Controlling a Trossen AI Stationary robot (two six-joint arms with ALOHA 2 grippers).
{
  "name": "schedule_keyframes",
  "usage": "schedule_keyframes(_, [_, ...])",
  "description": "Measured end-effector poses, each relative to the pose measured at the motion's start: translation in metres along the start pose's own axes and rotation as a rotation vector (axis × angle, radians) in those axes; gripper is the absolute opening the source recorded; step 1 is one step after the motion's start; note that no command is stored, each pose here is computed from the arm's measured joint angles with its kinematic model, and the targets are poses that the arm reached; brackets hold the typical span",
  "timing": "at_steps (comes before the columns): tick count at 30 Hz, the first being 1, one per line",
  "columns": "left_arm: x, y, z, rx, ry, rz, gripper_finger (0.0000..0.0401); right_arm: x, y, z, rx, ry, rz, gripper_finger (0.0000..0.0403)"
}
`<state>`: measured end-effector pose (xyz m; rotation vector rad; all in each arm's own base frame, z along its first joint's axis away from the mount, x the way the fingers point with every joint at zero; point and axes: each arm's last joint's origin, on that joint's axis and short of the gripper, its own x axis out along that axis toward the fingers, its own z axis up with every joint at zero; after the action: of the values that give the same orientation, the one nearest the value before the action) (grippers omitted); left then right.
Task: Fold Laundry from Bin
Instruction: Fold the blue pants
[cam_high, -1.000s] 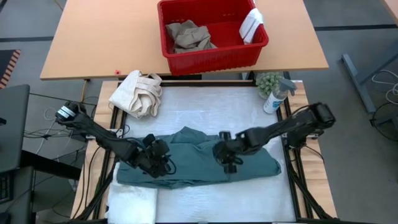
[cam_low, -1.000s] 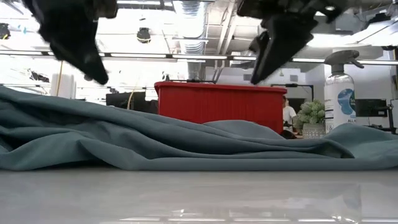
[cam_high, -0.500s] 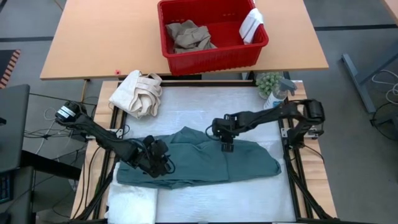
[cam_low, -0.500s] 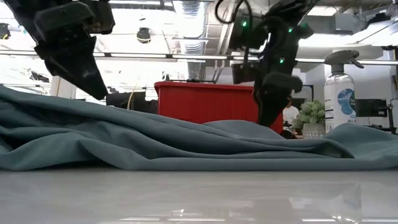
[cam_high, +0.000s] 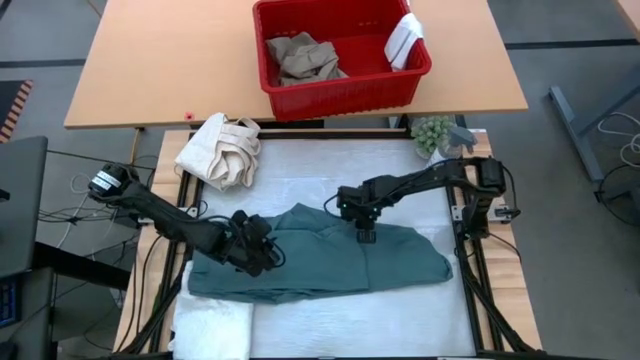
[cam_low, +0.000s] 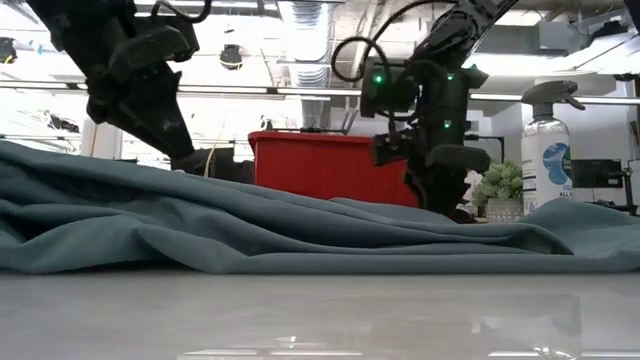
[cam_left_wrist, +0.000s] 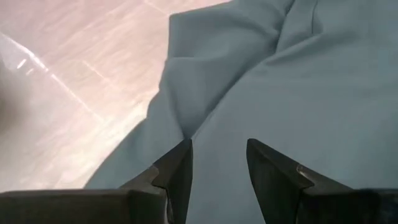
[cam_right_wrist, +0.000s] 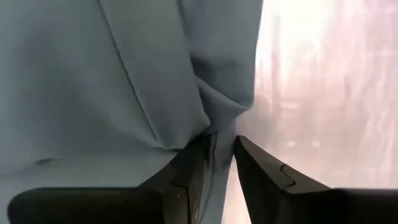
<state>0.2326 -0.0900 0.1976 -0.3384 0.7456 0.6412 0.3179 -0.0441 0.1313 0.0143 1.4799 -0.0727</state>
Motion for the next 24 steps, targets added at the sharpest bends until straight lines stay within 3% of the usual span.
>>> schedule_keyframes(8, [0.003,0.002,0.003,0.004,-0.017,0.023,0.0142,-0.015,-0.028,-0.011,0.09,0.01,-0.023,0.012])
schedule_keyframes(15, [0.002,0.004,0.005,0.013,-0.077,0.063,0.0142,-0.046,-0.059,-0.023,0.158,-0.057,-0.171,0.012])
schedule_keyframes(20, [0.002,0.004,0.005,-0.039,-0.088,0.066,0.0142,-0.079,-0.07,-0.037,0.234,-0.147,-0.16,0.012])
schedule_keyframes(24, [0.006,0.001,0.003,-0.068,-0.09,0.066,0.0141,-0.109,-0.061,-0.039,0.218,-0.334,-0.028,0.0116])
